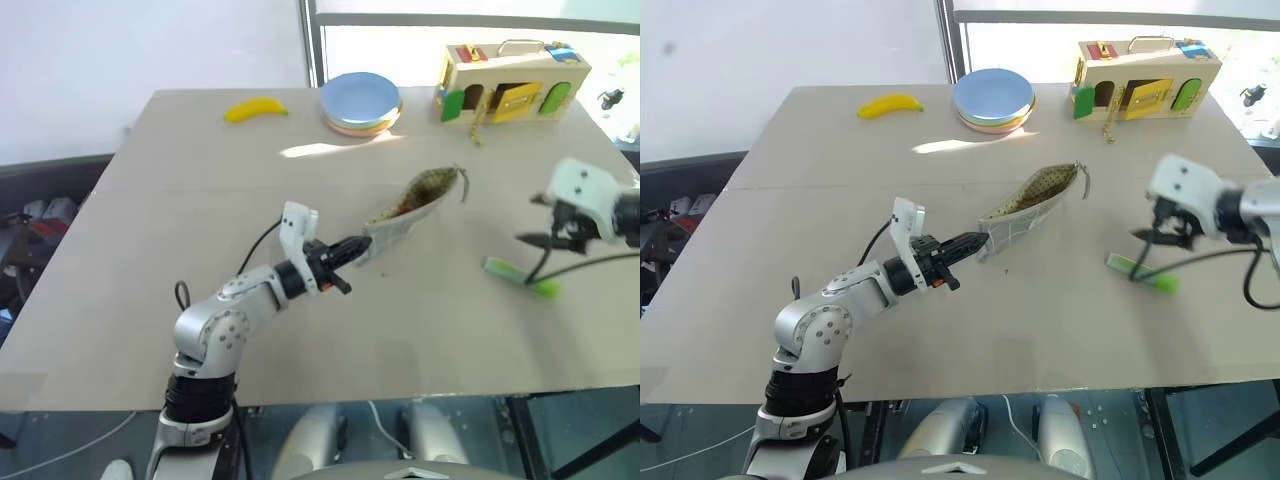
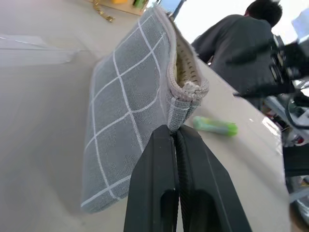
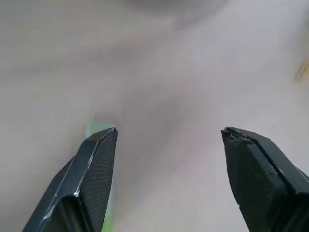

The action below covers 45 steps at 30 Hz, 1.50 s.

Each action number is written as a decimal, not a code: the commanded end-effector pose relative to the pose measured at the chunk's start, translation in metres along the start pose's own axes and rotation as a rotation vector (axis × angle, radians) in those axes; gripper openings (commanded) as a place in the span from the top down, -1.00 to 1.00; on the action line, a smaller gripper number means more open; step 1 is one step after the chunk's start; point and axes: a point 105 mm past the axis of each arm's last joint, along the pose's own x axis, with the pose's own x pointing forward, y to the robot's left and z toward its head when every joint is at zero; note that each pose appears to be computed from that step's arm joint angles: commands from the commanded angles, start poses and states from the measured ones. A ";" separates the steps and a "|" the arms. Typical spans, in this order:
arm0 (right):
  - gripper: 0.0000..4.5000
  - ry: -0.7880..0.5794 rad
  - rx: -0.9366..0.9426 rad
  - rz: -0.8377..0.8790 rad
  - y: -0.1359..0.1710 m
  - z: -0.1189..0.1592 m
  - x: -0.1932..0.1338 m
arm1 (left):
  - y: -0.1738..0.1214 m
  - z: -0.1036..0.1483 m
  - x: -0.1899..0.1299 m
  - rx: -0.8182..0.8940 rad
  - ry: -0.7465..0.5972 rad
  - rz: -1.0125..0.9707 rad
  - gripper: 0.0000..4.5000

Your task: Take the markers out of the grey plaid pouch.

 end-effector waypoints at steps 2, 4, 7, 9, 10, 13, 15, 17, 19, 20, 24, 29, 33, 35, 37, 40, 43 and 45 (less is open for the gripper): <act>0.30 -0.100 -0.102 0.095 0.012 0.041 0.010 | -0.015 0.007 -0.002 -0.007 -0.039 -0.052 1.00; 0.72 -0.140 -0.127 0.095 0.009 0.056 0.014 | -0.020 0.006 -0.002 -0.018 -0.042 -0.068 1.00; 0.98 -0.163 -0.159 0.122 0.010 0.066 0.021 | -0.025 0.003 -0.001 -0.025 -0.037 -0.087 1.00; 0.98 -0.160 -0.179 0.147 0.013 0.067 0.027 | -0.028 0.002 -0.001 -0.030 -0.034 -0.099 1.00; 0.98 -0.154 -0.192 0.160 0.014 0.067 0.031 | -0.030 0.001 -0.001 -0.032 -0.032 -0.105 1.00; 0.98 -0.155 -0.210 0.188 0.017 0.067 0.042 | -0.034 -0.001 0.000 -0.038 -0.026 -0.124 1.00; 0.98 -0.152 -0.209 0.220 0.021 0.064 0.050 | -0.038 -0.001 0.000 -0.039 -0.030 -0.140 1.00; 0.98 -0.136 -0.223 0.245 0.024 0.058 0.060 | -0.042 -0.001 0.001 -0.041 -0.033 -0.161 1.00; 0.98 -0.161 -0.206 0.257 0.025 0.060 0.065 | -0.044 -0.002 0.001 -0.043 -0.027 -0.173 1.00; 0.98 -0.169 -0.203 0.256 0.023 0.062 0.067 | -0.045 -0.003 0.001 -0.043 -0.023 -0.176 1.00; 0.98 -0.149 -0.227 0.239 0.016 0.061 0.070 | -0.047 -0.003 0.001 -0.044 -0.019 -0.188 1.00; 0.98 -0.128 -0.268 0.231 0.010 0.060 0.075 | -0.048 -0.003 0.001 -0.045 -0.020 -0.195 1.00; 0.98 -0.112 -0.304 0.219 0.005 0.060 0.082 | -0.050 -0.003 0.002 -0.047 -0.019 -0.207 1.00; 0.88 -0.048 -0.358 0.249 0.010 0.047 0.087 | -0.050 -0.002 0.002 -0.047 -0.024 -0.208 1.00; 0.59 -0.016 -0.406 0.264 0.018 0.037 0.096 | -0.048 0.000 0.002 -0.050 -0.032 -0.205 1.00; -0.05 0.030 -0.438 0.356 0.035 0.024 0.101 | -0.047 0.002 0.002 -0.052 -0.042 -0.202 1.00; -0.05 0.061 -0.472 0.448 0.052 0.016 0.101 | -0.047 0.009 0.001 -0.068 -0.074 -0.200 1.00; -0.05 0.061 -0.482 0.451 0.052 0.018 0.100 | -0.045 0.013 0.000 -0.077 -0.087 -0.193 1.00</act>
